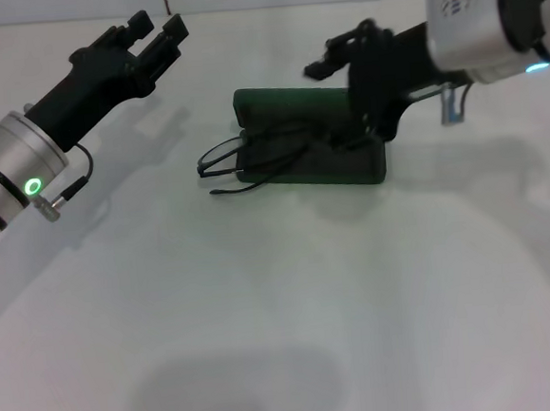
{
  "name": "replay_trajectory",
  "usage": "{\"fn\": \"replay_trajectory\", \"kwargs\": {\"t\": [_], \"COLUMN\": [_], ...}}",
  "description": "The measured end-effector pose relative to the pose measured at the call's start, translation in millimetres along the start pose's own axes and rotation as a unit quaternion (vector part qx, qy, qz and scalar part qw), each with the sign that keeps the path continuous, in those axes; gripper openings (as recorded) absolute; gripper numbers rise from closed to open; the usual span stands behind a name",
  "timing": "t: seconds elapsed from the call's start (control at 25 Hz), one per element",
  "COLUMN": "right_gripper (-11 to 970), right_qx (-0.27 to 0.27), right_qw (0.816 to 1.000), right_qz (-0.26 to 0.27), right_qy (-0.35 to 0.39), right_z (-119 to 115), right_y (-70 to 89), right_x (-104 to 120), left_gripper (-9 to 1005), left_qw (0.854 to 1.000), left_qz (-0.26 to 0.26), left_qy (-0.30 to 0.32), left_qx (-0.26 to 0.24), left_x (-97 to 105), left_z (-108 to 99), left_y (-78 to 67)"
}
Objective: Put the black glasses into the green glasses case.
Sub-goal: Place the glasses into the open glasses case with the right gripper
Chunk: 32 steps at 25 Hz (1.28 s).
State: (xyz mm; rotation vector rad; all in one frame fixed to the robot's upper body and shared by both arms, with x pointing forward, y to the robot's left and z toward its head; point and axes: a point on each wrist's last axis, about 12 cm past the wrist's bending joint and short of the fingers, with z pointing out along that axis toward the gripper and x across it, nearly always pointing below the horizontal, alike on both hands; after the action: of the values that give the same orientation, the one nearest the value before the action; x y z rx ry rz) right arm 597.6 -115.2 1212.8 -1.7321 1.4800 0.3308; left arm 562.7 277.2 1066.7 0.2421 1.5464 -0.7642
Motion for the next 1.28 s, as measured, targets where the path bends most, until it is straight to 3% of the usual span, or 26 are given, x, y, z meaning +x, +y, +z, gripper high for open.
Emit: {"fn": "replay_trajectory", "kwargs": {"t": [0.28,0.76,0.92,1.28], "right_gripper": [642,570,563,554], "right_qx": [-0.037,0.007,0.026,0.089], "right_qw": [0.998,0.987,0.984,0.982], "right_qz": [-0.042,-0.150,-0.171,-0.163], "right_qy": [0.023,0.060,0.050,0.028], "right_z": [25.8,85.3,93.1,94.1], "right_y": [8.9,45.5,53.3,60.2], "right_x": [-7.5,3.0,-0.3,5.5], "left_gripper": [615,617,617,618], "left_qw": [1.000,1.000,1.000,1.000], "left_qz": [-0.001,0.000,0.001,0.001], "left_qy": [0.001,0.003,0.003,0.008], "left_qx": [-0.006,-0.007,-0.007,0.000], "left_x": [1.4,2.9,2.9,2.1], "left_z": [-5.2,-7.1,-6.9,-5.6], "left_y": [2.0,1.9,1.8,1.6]}}
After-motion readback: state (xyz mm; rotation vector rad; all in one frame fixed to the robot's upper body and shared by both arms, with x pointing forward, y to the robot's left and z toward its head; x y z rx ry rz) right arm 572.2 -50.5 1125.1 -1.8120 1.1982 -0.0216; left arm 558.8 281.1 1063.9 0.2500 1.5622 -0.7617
